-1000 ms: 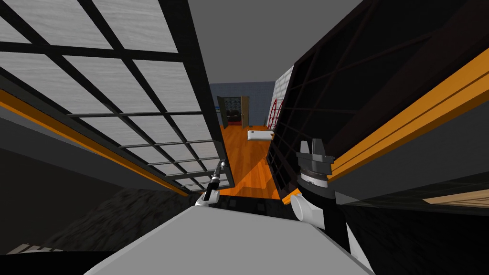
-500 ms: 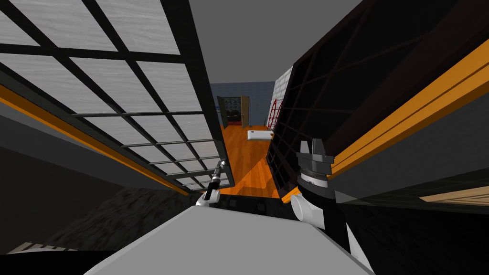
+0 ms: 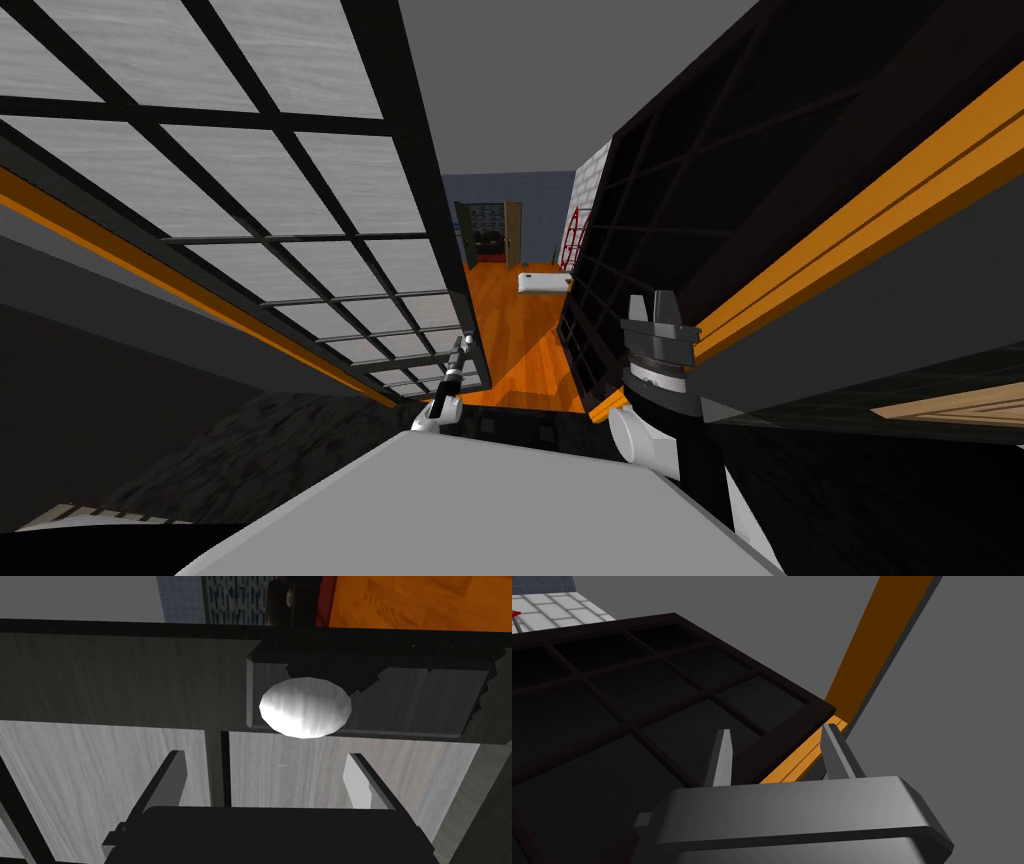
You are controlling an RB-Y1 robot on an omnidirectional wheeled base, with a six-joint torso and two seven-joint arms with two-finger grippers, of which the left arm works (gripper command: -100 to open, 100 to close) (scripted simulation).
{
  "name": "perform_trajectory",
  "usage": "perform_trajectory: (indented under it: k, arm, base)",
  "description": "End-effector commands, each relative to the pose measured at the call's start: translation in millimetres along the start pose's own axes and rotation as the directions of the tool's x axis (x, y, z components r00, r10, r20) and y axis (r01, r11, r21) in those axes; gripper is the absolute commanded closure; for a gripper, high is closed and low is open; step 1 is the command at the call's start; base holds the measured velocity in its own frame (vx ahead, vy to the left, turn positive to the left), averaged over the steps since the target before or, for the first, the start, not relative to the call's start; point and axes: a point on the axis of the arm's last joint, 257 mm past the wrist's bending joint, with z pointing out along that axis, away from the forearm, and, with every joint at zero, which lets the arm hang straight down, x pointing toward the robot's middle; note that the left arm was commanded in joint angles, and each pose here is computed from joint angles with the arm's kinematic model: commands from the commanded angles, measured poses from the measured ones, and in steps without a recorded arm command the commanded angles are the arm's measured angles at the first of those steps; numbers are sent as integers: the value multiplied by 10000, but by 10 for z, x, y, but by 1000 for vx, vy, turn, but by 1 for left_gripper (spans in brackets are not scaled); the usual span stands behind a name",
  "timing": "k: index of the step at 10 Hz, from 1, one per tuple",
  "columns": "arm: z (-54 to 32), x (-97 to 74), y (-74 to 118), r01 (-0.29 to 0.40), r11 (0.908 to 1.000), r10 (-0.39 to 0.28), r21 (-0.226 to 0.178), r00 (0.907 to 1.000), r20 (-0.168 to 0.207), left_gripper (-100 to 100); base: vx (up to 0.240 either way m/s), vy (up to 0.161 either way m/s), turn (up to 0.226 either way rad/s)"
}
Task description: Push the door open
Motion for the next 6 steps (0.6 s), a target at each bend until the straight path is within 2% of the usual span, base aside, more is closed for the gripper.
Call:
perform_trajectory:
  k: [1, 2, 3, 5, 6]
  arm:
    - [4, 9, 4, 440, 9990, -440, -5, 9990, 9, -100]
    - [10, 20, 8, 871, 9962, -871, -12, 9962, 23, -100]
    - [10, 20, 8, 927, 9957, -927, -12, 9957, 23, -100]
    - [21, 45, 15, 1755, 9845, -1754, -28, 9845, 56, -100]
    - [21, 45, 15, 1913, 9815, -1913, -27, 9815, 57, -100]
  base:
    - [-26, -1, -2]
    - [-24, -2, -3]
    - [-19, -3, -2]
    - [-29, -2, -4]
    - [-27, -4, -2]
